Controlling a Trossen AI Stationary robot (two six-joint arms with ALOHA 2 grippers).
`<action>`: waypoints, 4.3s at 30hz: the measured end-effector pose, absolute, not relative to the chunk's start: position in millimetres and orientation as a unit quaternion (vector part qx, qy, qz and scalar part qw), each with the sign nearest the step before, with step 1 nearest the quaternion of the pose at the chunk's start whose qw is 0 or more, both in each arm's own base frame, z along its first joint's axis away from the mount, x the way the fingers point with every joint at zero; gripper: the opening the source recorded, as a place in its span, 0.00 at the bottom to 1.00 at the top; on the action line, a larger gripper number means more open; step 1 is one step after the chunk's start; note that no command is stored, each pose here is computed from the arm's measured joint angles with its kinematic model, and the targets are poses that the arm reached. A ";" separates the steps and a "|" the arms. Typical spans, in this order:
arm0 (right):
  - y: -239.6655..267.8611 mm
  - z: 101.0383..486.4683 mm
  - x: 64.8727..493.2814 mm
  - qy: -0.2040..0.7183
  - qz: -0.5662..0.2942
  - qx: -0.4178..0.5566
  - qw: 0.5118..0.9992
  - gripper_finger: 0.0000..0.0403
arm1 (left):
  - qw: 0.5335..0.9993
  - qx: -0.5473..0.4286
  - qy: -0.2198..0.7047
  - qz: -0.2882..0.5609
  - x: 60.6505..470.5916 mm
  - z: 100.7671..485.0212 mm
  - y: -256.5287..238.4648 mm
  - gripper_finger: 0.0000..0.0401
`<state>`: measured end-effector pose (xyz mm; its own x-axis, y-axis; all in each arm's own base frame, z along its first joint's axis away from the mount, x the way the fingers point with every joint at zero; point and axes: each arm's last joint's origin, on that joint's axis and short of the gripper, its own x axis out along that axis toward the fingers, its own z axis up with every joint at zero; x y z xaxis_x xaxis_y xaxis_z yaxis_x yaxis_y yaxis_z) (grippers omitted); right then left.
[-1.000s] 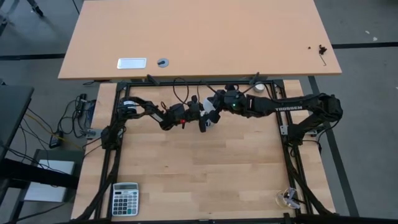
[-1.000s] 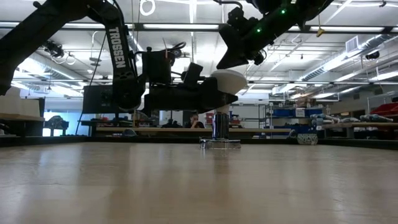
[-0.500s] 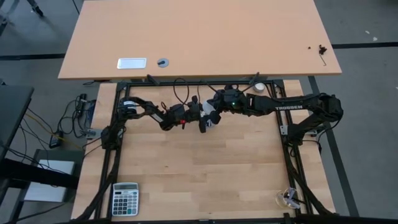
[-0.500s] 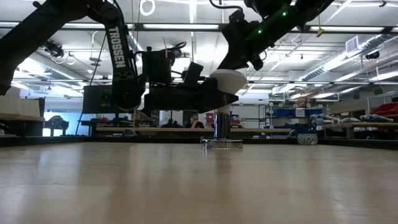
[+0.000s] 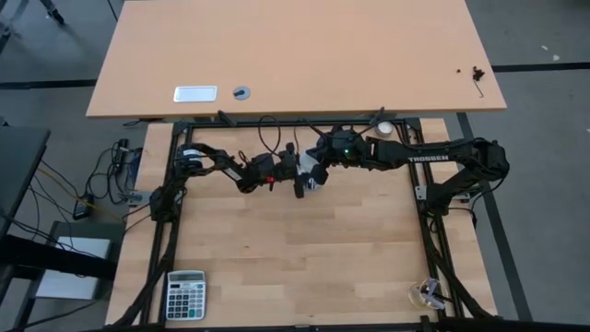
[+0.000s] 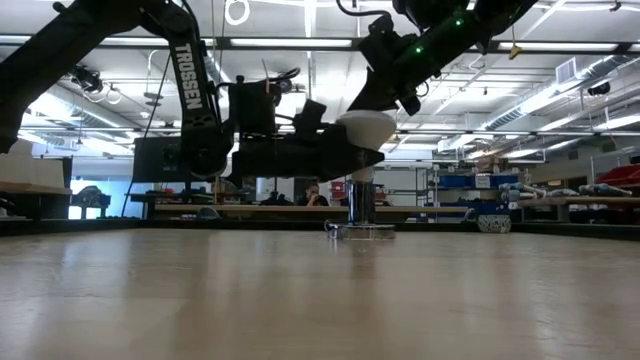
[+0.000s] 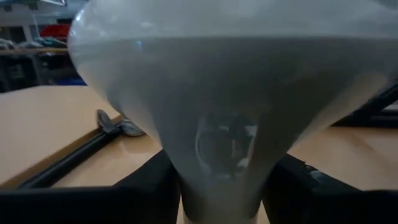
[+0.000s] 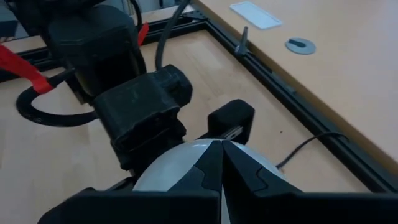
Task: Screw lightbulb
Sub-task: Insert the lightbulb into the silver lamp socket
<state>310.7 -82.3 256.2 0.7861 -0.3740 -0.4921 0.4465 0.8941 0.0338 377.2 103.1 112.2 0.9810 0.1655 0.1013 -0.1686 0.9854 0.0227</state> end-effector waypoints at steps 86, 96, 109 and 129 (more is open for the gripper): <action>-64.8 292.7 256.3 0.286 -0.269 0.047 0.919 0.10 | 0.996 -0.016 -0.050 0.067 378.4 140.4 111.9 0.54; -51.9 291.9 229.8 0.353 -0.273 0.086 0.891 0.19 | 0.998 -0.016 -0.057 0.036 377.9 143.3 109.8 0.53; -55.7 220.7 216.5 0.371 -0.346 0.161 0.847 0.02 | 0.998 -0.009 -0.055 -0.017 338.0 162.0 92.9 0.32; -77.1 164.3 197.5 0.285 -0.353 0.230 0.861 0.02 | 0.999 -0.042 -0.002 -0.003 286.5 144.4 78.0 0.01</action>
